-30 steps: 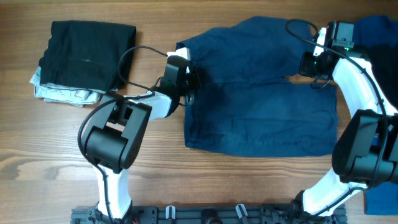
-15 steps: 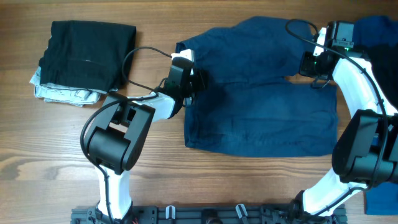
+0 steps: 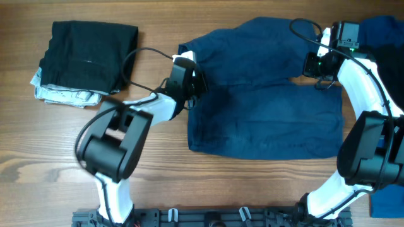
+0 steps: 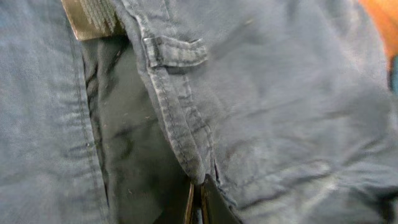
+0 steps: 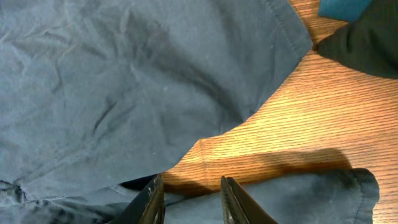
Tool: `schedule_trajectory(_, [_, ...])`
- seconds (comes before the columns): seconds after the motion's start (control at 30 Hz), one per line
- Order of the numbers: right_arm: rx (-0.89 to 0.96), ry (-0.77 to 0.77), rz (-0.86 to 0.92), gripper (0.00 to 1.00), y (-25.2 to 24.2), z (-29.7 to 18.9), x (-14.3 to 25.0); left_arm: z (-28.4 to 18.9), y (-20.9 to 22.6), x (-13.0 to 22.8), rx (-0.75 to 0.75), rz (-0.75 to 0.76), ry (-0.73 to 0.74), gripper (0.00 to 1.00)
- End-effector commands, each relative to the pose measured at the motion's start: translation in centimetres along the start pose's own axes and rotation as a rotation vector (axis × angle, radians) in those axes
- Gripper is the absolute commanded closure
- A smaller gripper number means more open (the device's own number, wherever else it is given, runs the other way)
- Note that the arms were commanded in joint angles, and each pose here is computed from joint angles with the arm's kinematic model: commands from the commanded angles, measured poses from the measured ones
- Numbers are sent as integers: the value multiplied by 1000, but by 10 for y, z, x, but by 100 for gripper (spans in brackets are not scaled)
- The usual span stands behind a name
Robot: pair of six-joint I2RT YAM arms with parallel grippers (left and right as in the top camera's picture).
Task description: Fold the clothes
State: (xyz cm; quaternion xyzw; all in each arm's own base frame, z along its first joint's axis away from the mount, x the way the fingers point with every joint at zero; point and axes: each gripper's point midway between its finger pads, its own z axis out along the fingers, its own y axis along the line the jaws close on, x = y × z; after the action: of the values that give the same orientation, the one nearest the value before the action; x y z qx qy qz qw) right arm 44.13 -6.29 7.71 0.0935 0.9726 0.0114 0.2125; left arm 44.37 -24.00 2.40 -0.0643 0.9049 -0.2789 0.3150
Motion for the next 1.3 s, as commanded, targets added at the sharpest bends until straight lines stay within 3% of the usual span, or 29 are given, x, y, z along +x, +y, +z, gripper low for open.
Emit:
schedule_trajectory(0.0, [-29,-5,11,70,6,-2,-1,-42,-15,-38,18,-6,-66,96])
schedule_trajectory(0.1, [-28,-4,7,69,6,-2,-1,-54,8,-34,-56,-45,-17,96])
schedule_trajectory(0.27, [-25,-13,-15,57,0,-2,-3,-53,35,-17,-150,-77,50,96])
schedule_trajectory(0.37, [-72,-34,-6,57,-5,-3,-8,-53,43,-16,-189,-73,49,96])
schedule_trajectory(0.6, [-141,-225,-70,65,-18,-7,-52,-54,43,-16,-191,-51,50,96])
schedule_trajectory(0.83, [-151,-331,-132,81,-14,11,-78,-57,58,-12,-265,-2,62,96])
schedule_trajectory(1.27, [-439,-329,-290,96,46,24,-64,-66,90,4,-425,-2,107,96])
